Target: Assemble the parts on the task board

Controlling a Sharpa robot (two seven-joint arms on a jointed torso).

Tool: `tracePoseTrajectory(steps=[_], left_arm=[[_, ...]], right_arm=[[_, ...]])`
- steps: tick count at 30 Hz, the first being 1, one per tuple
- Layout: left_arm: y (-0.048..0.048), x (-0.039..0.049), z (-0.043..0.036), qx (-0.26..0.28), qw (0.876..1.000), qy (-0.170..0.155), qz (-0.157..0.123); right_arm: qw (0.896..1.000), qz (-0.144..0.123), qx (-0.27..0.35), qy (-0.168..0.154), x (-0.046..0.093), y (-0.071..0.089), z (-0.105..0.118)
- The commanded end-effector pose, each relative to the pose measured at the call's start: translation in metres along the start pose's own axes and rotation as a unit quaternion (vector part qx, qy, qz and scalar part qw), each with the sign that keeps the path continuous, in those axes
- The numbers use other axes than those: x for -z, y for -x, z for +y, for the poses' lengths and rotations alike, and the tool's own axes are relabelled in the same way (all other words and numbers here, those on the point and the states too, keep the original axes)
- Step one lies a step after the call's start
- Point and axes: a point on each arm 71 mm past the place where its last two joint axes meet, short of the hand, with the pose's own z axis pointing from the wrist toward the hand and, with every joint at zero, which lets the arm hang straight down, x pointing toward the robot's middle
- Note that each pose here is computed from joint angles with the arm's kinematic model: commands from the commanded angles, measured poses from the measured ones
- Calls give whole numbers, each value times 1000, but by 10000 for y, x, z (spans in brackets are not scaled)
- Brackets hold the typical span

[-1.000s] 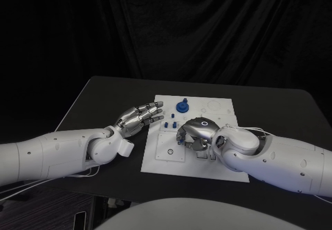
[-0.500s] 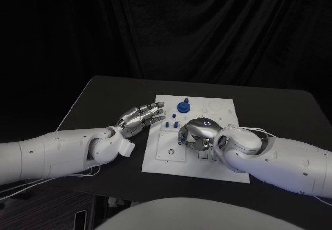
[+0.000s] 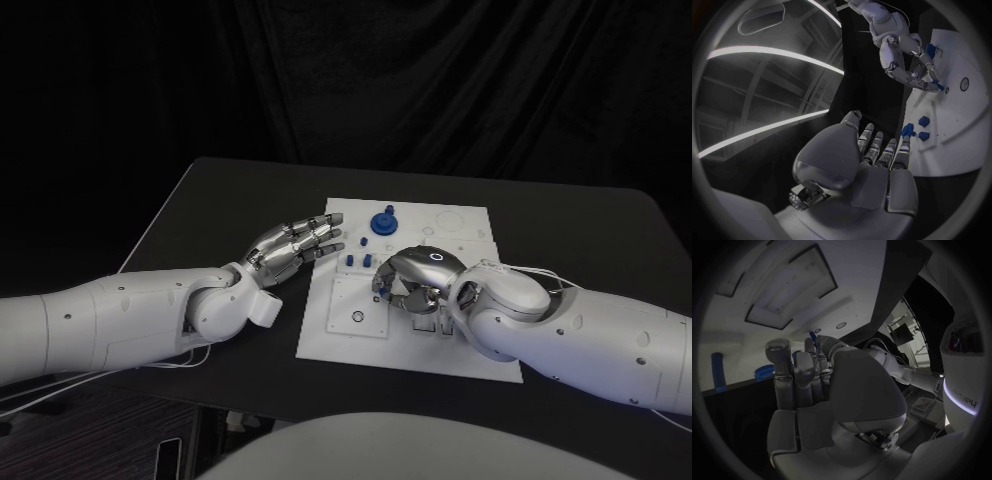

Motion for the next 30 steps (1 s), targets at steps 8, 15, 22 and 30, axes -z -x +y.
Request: tracePoseTrajectory(steps=[8, 15, 22, 30], left_arm=[[-16, 0, -61, 5, 999, -51, 6], [-20, -4, -55, 6, 999, -50, 6], [-20, -5, -52, 6, 999, -49, 7], [-24, -11, -45, 7, 999, -48, 8]], right_arm=[[1000, -6, -10, -2, 0, -7, 5], [1000, -5, -11, 4, -22, -20, 40], [1000, 2, -11, 5, -34, -37, 60], [1000, 11, -12, 4, -38, -68, 70]])
